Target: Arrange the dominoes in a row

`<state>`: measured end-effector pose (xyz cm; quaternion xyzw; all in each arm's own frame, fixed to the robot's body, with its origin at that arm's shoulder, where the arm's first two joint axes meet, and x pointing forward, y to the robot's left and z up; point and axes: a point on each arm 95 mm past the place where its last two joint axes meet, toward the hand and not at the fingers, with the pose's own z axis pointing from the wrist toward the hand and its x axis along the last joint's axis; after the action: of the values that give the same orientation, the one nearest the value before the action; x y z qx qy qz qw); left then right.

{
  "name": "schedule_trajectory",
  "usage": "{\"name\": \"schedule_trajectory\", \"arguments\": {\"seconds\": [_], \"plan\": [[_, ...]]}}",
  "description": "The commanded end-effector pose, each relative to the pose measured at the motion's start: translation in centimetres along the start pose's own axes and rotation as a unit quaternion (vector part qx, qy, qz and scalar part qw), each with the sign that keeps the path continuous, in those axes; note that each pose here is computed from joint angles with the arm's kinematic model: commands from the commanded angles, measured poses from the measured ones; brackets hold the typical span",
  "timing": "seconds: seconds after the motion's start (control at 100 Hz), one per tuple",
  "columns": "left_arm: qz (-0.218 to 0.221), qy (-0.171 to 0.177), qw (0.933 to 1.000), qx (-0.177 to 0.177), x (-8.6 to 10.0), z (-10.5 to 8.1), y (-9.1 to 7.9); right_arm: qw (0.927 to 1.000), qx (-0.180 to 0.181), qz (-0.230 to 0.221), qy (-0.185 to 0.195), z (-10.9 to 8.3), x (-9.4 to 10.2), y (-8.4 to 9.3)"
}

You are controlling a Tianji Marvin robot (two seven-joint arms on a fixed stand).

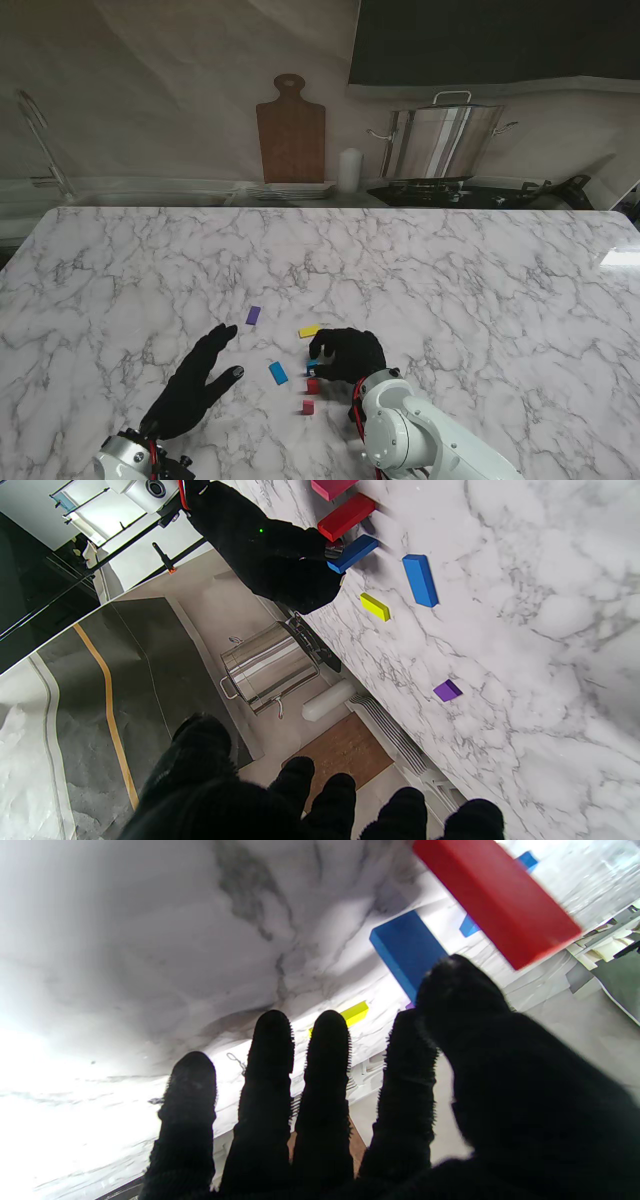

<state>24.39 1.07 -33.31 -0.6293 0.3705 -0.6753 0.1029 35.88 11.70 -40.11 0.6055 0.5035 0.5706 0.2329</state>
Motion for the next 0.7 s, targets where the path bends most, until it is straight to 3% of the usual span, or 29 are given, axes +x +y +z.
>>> {"name": "schedule_trajectory", "arguments": {"seconds": [0.0, 0.69], "plan": [[-0.002, 0.001, 1.0000, -0.008, 0.08, -0.12, 0.29, 1.0000, 0.003, 0.000, -0.001, -0.13, -0.01, -0.19], [-0.002, 0.001, 1.0000, -0.008, 0.10, -0.13, 0.29, 1.0000, 0.000, 0.003, 0.000, -0.09, 0.08, -0.20]]}}
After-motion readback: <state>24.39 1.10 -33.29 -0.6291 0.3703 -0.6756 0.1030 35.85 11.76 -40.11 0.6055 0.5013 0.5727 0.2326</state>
